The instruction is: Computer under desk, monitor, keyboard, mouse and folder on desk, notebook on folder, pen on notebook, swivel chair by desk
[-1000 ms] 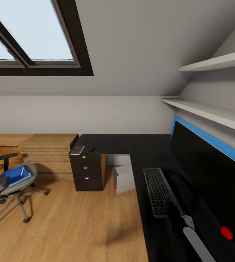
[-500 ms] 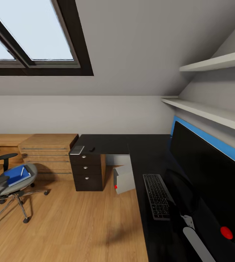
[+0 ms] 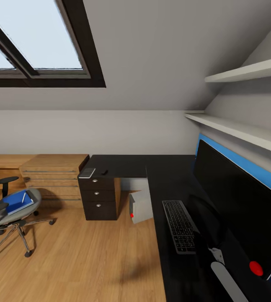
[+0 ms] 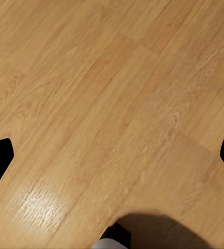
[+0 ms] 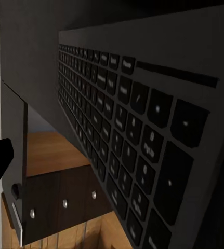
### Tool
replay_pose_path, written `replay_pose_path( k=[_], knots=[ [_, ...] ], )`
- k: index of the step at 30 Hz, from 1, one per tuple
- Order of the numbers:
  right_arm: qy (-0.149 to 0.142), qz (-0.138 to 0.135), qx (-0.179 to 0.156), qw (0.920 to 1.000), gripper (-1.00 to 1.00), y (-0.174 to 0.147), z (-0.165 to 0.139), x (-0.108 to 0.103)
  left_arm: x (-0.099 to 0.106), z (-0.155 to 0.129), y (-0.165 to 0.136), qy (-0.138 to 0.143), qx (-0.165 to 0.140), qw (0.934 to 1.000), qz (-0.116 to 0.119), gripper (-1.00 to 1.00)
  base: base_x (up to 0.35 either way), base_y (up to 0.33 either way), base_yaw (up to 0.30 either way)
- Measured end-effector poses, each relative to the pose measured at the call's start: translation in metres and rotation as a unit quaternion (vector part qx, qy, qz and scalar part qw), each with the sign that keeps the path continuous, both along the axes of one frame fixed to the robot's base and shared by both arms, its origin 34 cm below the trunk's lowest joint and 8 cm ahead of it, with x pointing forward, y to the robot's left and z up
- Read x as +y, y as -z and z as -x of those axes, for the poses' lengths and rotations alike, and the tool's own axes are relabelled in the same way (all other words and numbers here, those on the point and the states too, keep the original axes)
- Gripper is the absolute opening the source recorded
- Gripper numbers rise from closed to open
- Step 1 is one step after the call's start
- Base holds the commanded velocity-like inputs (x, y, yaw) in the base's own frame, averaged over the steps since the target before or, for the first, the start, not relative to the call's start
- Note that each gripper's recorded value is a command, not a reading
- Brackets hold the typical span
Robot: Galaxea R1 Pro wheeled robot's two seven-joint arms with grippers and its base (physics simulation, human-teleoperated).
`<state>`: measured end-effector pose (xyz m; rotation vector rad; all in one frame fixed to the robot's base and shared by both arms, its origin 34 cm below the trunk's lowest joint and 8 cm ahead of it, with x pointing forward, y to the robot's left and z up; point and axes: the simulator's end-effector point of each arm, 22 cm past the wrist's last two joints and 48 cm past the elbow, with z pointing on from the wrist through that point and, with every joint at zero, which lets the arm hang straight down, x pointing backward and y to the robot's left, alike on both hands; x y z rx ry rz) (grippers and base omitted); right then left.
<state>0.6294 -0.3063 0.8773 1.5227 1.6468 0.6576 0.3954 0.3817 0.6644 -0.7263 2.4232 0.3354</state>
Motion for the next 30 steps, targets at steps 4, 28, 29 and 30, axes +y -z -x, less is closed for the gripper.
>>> replay_pose_path(
  k=[4, 28, 29, 30],
  knots=[
    [0.000, 0.000, 0.000, 1.0000, 1.00, 0.0003, -0.0002, 0.0007, 0.0001, -0.0002, 0.0001, 0.000, 0.000, 1.0000, 0.000, 1.00, -0.109, -0.001, 0.000],
    [-0.001, -0.001, 0.000, 1.0000, 1.00, 0.0006, -0.0004, 0.0018, -0.0004, -0.0007, 0.0003, 0.001, 0.000, 1.0000, 0.001, 1.00, -0.326, 0.000, 0.000],
    [-0.001, -0.001, 0.000, 1.0000, 1.00, 0.0006, -0.0004, 0.0019, -0.0004, -0.0007, 0.0003, 0.002, 0.000, 1.0000, 0.001, 1.00, -0.336, 0.000, 0.000],
    [-0.001, -0.001, 0.000, 1.0000, 1.00, 0.0006, -0.0004, 0.0022, -0.0004, -0.0005, 0.0004, 0.001, 0.000, 1.0000, 0.001, 1.00, -0.336, 0.000, 0.000]
  ],
)
